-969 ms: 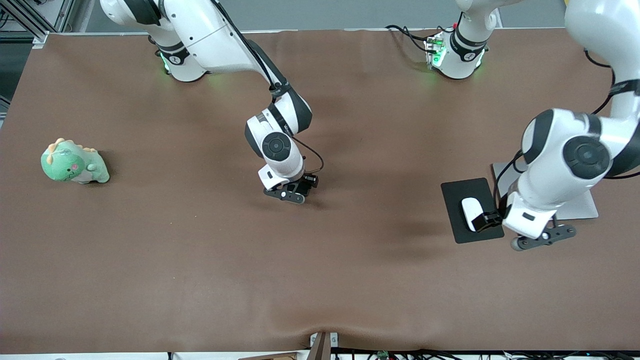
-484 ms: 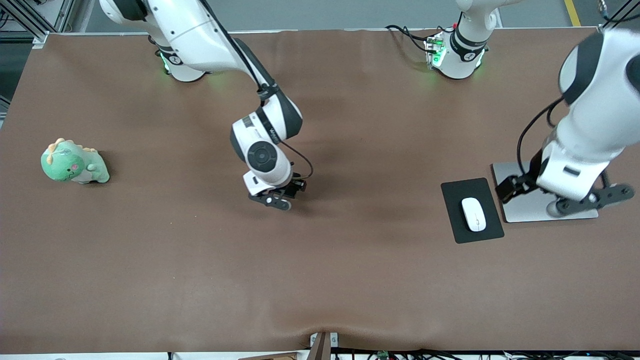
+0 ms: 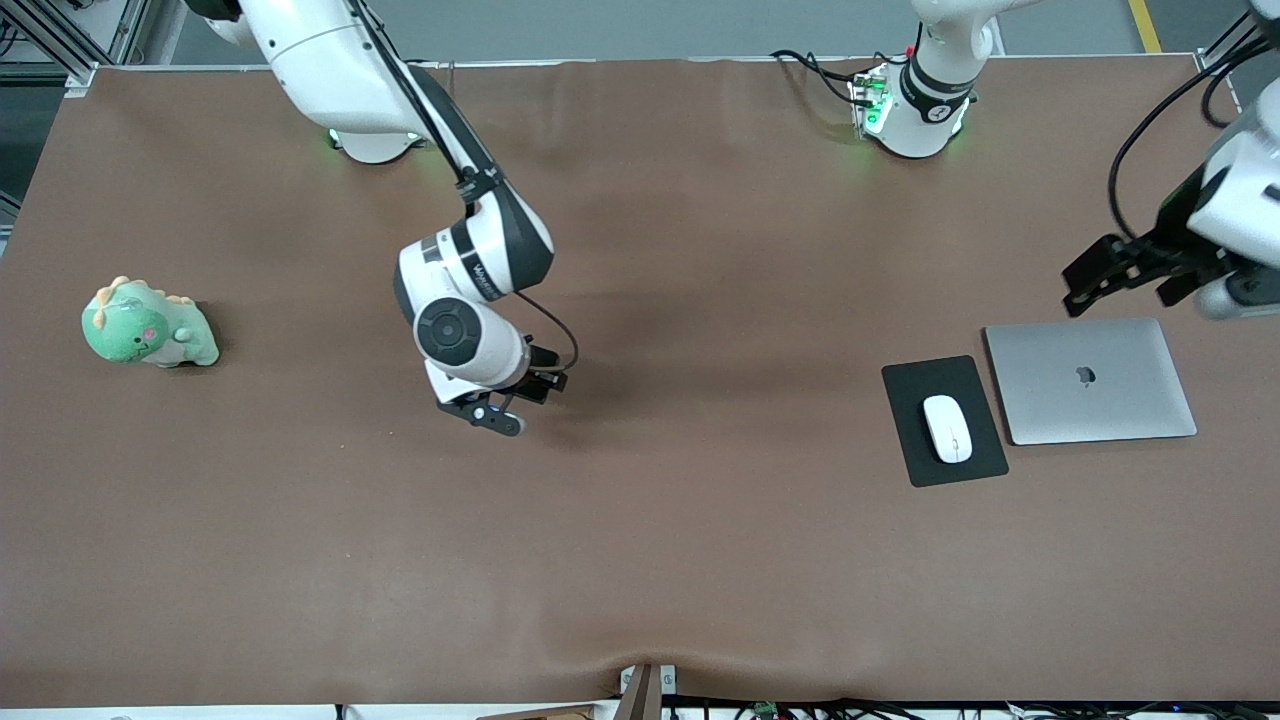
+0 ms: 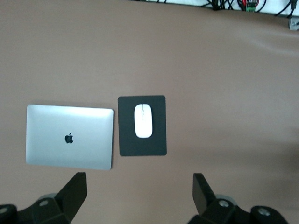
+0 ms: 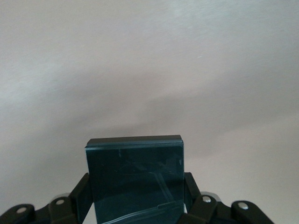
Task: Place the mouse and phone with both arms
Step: 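Carry the phone toward the plush toy while the left gripper withdraws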
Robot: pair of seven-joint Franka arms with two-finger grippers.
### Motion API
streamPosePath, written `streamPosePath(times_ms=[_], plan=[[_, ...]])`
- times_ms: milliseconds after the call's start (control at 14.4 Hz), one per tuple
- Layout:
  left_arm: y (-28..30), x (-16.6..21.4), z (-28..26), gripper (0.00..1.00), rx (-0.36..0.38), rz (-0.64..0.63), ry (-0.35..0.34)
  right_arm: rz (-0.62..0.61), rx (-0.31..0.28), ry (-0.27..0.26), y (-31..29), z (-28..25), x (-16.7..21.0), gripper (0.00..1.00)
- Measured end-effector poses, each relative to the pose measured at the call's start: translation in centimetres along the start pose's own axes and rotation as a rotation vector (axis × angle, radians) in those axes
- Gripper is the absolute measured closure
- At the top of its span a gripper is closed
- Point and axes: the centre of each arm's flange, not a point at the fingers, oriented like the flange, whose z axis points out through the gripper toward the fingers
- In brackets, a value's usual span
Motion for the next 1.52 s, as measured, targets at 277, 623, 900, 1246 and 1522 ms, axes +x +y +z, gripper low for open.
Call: streamPosePath(times_ms=[277,623,900,1246,1522], plan=[[0.4,-2.9,-1.5,0.00,0.021,0.017,-0.046,-0.020,-0.012,-0.033,4.7,0.3,1.8,0.20],[0.4,-3.7,-2.0,0.00,0.025,0.018,-0.049,-0.049,-0.003,-0.068,11.7,-0.3,3.6,0.20],[0.3,-3.5,-1.2,0.00,0.027,0.017,-0.064,-0.054,-0.014,-0.077,14.6,-0.1,3.6,0.20],[0.2,-3.2,-0.7,0.00,0.027,0.014,-0.073,-0.109,-0.020,-0.064,19.6,0.5,4.8,0.20],[0.1,-3.1,-0.5,0.00,0.028,0.014,-0.076,-0.168,-0.017,-0.044,24.1,1.9,5.4,0.20]])
